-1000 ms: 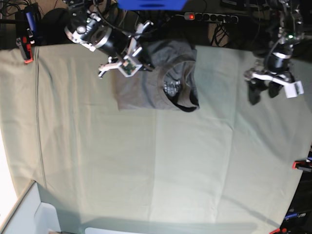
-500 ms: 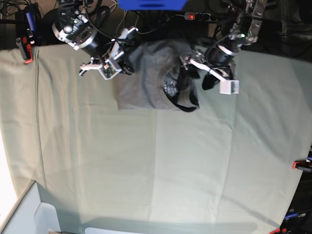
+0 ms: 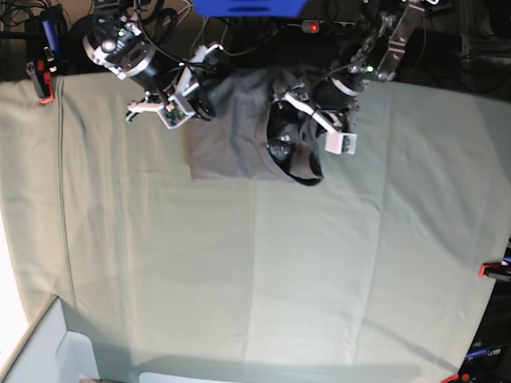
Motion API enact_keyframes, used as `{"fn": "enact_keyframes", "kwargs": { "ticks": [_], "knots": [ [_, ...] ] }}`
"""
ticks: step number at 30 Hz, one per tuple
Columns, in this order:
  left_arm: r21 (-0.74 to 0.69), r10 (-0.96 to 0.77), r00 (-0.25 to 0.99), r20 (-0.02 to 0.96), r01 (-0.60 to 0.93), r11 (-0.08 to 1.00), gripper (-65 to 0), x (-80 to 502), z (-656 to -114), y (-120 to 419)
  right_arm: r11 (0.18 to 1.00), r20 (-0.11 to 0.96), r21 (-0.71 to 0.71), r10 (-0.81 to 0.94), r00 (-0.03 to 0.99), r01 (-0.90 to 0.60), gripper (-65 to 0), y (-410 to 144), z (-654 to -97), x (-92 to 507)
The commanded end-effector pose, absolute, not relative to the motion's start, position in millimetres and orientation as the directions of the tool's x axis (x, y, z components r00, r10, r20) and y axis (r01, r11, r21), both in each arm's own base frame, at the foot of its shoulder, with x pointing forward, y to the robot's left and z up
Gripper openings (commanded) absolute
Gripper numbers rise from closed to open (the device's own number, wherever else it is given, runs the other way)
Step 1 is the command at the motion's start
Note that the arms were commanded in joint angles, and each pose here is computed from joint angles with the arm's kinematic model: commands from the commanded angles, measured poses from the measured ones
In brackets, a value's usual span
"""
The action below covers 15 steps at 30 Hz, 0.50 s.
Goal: Layout the t-shirt on the table in an organized manner, then fold the t-shirt properly
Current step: 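Grasp the folded bundle with both grippers and fold it over once more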
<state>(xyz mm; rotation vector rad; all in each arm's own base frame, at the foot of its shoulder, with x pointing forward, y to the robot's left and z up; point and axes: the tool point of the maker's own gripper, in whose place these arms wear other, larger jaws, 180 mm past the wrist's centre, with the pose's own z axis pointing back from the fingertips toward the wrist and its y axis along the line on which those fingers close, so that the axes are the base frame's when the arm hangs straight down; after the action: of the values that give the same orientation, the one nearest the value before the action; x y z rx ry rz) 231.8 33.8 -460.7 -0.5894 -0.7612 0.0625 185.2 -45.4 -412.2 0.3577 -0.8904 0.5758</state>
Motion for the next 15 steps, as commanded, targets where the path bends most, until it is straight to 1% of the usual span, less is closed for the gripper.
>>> {"fn": "enact_keyframes", "kwargs": {
  "ticks": [1,3,5,6,8,9,11,15],
  "knots": [
    [-0.53,0.253,0.73,0.634,0.172,0.831,-30.2,235,-458,29,0.787,0.835,0.062,0.297,0.464,-0.614,-65.0,-42,-402,188],
    [-0.522,0.235,0.734,0.638,0.188,0.832,-42.8,240,-460,26,0.786,0.834,0.06,0.3,0.464,-0.615,-65.0,-43,-402,188],
    [-0.512,0.206,0.733,0.648,0.218,0.831,-58.3,246,-460,21,0.799,0.833,0.053,0.295,0.468,-0.599,-65.0,-49,-402,190],
    [-0.503,0.19,0.733,0.653,0.232,0.833,-65.0,249,-461,19,0.808,0.831,0.048,0.294,0.472,-0.588,-65.0,-54,-402,191],
    [-0.487,0.165,0.732,0.661,0.25,0.837,-64.4,256,-463,19,0.822,0.829,0.038,0.292,0.477,-0.568,-65.0,-64,-403,194],
    [-0.472,0.148,0.73,0.667,0.26,0.842,-62.8,260,-464,22,0.827,0.828,0.033,0.292,0.478,-0.562,-65.0,-67,-403,195],
    [-0.445,0.106,0.718,0.688,0.302,0.843,-64.9,273,-461,21,0.838,0.827,0.022,0.291,0.481,-0.545,-65.0,-75,-403,197],
    [-0.38,-0.001,0.67,0.743,0.423,0.823,-64.8,299,-444,9,0.873,0.82,-0.011,0.287,0.495,-0.488,-65.0,-103,-403,202]
  ]
}}
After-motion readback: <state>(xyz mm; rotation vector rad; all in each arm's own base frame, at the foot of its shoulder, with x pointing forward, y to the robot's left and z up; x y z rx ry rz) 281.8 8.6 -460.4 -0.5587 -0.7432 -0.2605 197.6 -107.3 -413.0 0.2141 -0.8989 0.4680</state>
